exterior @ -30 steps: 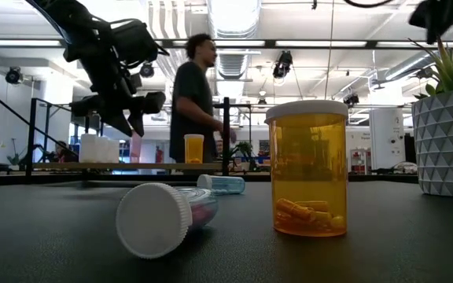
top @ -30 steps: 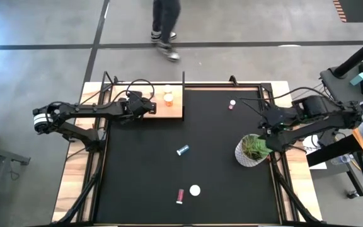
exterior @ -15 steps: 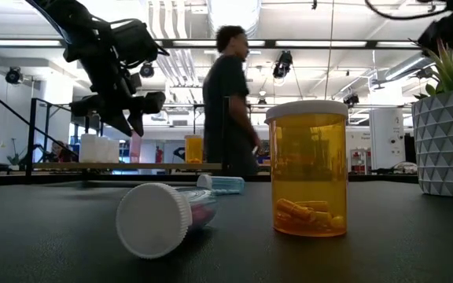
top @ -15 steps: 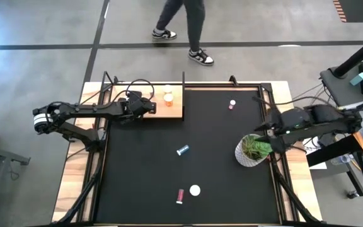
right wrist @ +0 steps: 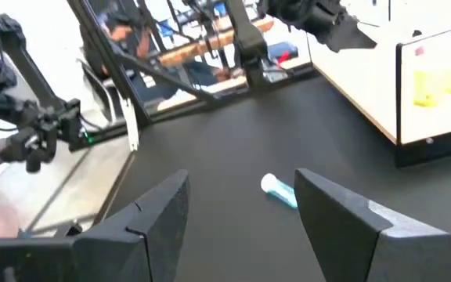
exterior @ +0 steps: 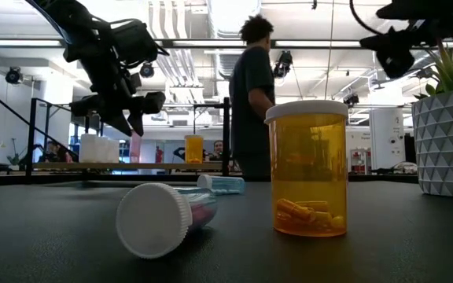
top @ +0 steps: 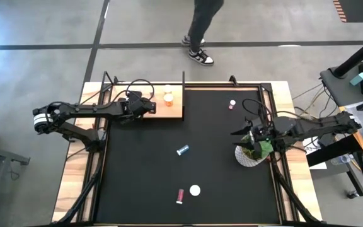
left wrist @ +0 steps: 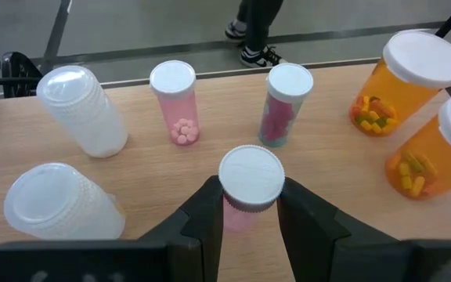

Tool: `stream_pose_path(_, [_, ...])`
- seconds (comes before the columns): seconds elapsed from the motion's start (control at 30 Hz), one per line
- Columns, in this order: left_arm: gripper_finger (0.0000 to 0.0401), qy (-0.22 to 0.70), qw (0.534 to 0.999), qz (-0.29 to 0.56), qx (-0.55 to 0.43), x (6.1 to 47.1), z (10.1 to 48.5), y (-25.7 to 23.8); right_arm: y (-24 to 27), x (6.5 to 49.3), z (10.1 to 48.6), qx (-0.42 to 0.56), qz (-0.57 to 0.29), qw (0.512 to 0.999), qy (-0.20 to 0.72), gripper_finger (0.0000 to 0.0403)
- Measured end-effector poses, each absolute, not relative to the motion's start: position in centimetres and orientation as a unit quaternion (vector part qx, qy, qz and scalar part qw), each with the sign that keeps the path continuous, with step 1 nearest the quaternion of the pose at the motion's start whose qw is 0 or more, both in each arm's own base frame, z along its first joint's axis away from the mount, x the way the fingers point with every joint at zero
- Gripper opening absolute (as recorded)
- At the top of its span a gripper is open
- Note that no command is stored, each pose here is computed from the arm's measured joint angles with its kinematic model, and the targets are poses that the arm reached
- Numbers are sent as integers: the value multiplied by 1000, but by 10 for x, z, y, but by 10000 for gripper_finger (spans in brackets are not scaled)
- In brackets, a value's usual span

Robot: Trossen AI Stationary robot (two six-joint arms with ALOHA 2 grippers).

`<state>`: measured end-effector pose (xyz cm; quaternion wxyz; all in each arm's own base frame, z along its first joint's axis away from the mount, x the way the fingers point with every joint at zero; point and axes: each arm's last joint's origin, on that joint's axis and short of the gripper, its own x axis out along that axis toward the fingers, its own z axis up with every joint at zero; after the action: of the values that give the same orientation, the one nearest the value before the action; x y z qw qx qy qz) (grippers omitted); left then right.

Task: Pick and place medicine bottles onto shelf by color
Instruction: Put the bottom pink pill bottle into the shelf

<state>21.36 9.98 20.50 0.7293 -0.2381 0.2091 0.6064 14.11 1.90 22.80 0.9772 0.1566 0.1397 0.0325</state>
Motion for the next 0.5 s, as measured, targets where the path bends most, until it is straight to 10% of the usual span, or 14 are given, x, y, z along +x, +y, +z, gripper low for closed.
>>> stream_pose_path(0.5, [89, 209, 729, 606, -238, 214, 205, 100, 19, 142, 200, 158, 34, 978, 131, 219])
